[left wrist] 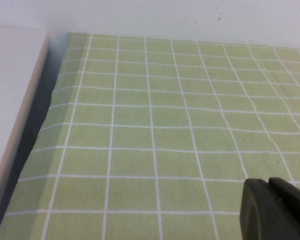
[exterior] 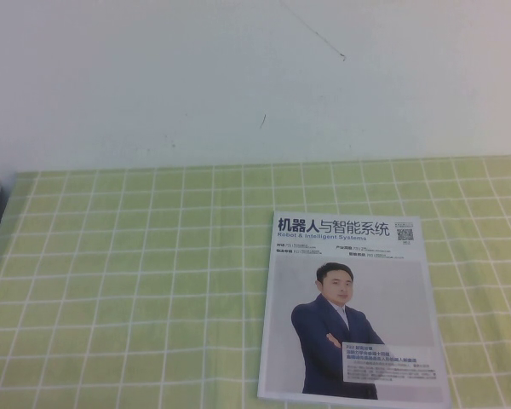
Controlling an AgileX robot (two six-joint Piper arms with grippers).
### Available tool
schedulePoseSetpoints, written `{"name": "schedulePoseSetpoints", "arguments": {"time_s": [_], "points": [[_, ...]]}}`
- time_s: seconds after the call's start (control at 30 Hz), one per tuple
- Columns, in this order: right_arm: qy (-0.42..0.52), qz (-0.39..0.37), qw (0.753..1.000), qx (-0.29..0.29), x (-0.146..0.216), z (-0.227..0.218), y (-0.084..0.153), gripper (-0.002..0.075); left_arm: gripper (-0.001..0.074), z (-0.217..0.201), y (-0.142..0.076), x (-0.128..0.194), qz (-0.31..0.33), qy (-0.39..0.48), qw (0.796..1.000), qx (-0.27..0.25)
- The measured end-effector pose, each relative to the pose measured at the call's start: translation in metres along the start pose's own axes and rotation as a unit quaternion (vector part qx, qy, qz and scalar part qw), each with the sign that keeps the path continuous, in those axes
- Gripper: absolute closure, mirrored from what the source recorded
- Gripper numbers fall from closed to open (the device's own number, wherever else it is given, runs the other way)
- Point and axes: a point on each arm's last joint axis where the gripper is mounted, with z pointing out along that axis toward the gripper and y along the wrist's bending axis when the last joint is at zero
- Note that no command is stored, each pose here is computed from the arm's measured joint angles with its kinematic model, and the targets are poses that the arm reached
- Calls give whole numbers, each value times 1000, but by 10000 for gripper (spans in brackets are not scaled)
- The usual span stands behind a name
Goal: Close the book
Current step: 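Close the open booklet and leave it lying on the table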
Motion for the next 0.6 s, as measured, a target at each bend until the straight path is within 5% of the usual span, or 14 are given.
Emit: {"name": "schedulePoseSetpoints", "arguments": {"time_s": [0.6], "points": [[0, 0, 1000, 0, 0, 0, 0, 729, 738, 0, 0, 0, 2, 1, 1000, -1]]}}
